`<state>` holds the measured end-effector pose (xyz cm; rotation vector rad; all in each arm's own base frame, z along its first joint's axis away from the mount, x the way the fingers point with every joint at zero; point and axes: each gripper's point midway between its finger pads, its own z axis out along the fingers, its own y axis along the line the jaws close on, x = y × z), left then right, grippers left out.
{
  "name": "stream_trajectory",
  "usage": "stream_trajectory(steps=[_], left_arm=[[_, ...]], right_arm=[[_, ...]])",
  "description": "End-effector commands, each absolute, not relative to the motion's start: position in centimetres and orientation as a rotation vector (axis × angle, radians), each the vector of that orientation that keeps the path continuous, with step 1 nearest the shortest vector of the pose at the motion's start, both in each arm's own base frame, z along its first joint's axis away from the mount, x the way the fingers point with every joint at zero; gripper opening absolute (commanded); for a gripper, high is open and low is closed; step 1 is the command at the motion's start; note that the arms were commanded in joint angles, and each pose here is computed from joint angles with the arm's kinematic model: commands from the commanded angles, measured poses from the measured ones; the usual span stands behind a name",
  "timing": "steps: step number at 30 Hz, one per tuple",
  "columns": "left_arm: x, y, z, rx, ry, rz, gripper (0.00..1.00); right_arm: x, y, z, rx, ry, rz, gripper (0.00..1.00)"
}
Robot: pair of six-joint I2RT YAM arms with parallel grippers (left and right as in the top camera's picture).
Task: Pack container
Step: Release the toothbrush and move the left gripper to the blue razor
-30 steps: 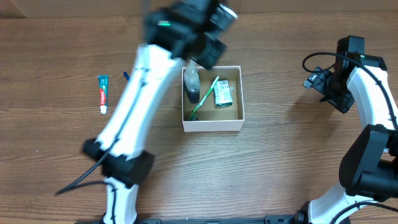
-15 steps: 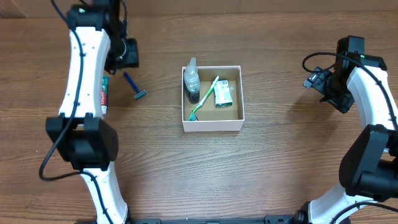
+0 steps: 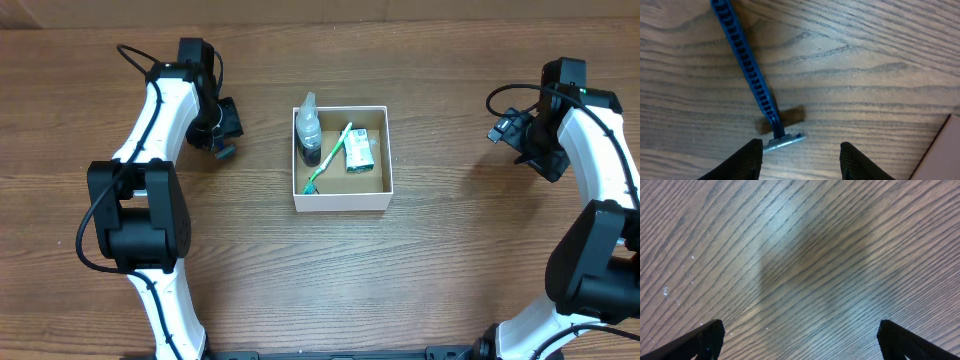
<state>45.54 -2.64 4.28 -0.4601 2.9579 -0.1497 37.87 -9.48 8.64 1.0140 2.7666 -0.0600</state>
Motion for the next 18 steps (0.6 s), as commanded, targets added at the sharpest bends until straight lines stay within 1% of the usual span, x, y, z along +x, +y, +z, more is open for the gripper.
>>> stream_trajectory(steps=[1, 11, 18], left_arm=[[45.7, -2.6, 3.4, -0.536, 2.933, -0.151, 0.53], [46.4, -0.2, 3.0, -0.627, 2.862, 0.013, 0.55], [45.4, 1.2, 0.4, -0.715, 2.849, 0.011, 0.52]], right_arm=[[37.9, -9.8, 8.8, 1.008, 2.761, -0.075, 1.0], [37.9, -9.8, 8.8, 1.007, 2.761, -0.075, 1.0], [37.9, -9.8, 8.8, 1.008, 2.761, -0.075, 1.0]])
